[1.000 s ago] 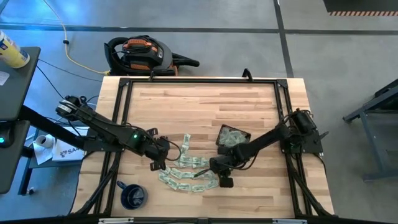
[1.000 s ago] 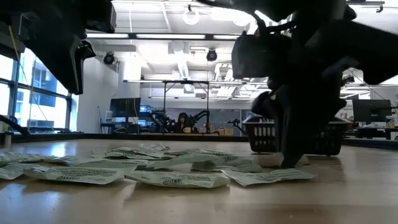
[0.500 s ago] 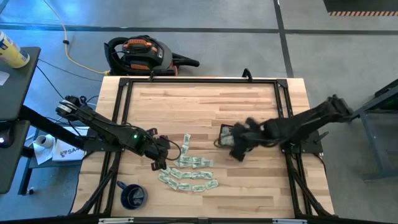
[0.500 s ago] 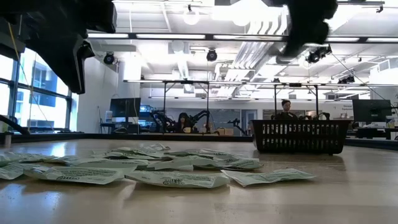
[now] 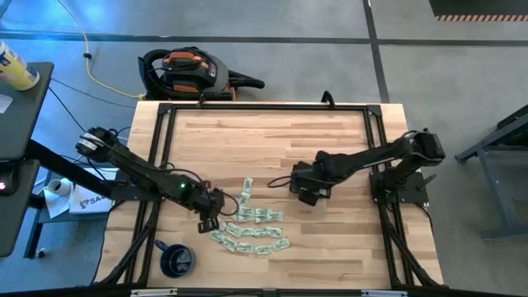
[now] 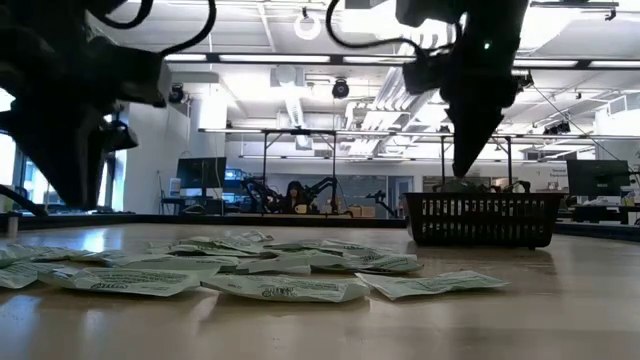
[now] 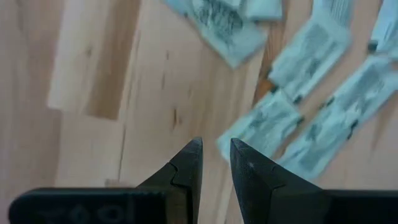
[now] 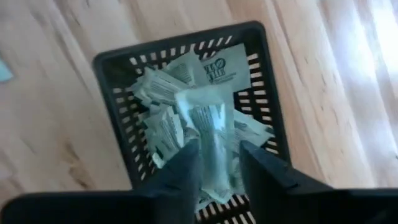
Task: Pick and place Stevia / Truvia into bins
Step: Put the stevia packet into the black bin
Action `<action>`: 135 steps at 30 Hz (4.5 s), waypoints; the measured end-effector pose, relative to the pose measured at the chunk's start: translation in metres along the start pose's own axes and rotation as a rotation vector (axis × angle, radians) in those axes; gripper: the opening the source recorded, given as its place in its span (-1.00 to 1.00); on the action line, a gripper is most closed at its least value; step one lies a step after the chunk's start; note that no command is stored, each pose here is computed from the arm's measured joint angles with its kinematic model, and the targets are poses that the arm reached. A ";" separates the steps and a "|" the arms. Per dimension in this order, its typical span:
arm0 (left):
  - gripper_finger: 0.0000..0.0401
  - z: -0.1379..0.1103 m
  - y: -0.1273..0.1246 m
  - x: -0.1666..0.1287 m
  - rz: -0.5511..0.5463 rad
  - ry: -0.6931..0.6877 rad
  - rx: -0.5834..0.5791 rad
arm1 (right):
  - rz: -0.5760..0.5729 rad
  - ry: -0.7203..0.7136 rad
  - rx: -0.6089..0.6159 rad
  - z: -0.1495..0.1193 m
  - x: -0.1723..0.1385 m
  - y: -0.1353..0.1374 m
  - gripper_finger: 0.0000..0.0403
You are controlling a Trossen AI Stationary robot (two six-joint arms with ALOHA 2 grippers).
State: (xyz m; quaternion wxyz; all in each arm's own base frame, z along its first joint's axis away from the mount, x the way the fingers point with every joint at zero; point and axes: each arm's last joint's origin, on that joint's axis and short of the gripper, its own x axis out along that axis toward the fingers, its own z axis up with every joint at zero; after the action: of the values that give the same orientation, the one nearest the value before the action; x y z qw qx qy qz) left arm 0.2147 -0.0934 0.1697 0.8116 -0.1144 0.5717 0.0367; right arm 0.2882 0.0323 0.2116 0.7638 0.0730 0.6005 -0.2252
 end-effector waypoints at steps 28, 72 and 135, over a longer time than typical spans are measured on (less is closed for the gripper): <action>0.10 -0.001 -0.015 0.042 -0.037 0.072 0.497 | -0.138 -0.101 0.132 -0.050 -0.051 0.012 0.55; -0.46 0.300 0.040 0.046 0.098 -0.293 0.378 | -0.066 -0.435 0.323 -0.099 -0.123 -0.023 0.55; -0.89 -0.010 -0.033 0.041 0.035 0.016 0.365 | 0.064 -0.486 0.377 -0.059 -0.092 0.028 0.55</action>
State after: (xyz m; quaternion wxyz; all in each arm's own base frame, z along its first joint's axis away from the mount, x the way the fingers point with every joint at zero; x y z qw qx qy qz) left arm 0.2264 -0.1307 0.1329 0.8134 0.0447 0.5774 -0.0544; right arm 0.2322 0.1031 0.2790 0.8647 0.1762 0.3452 -0.3194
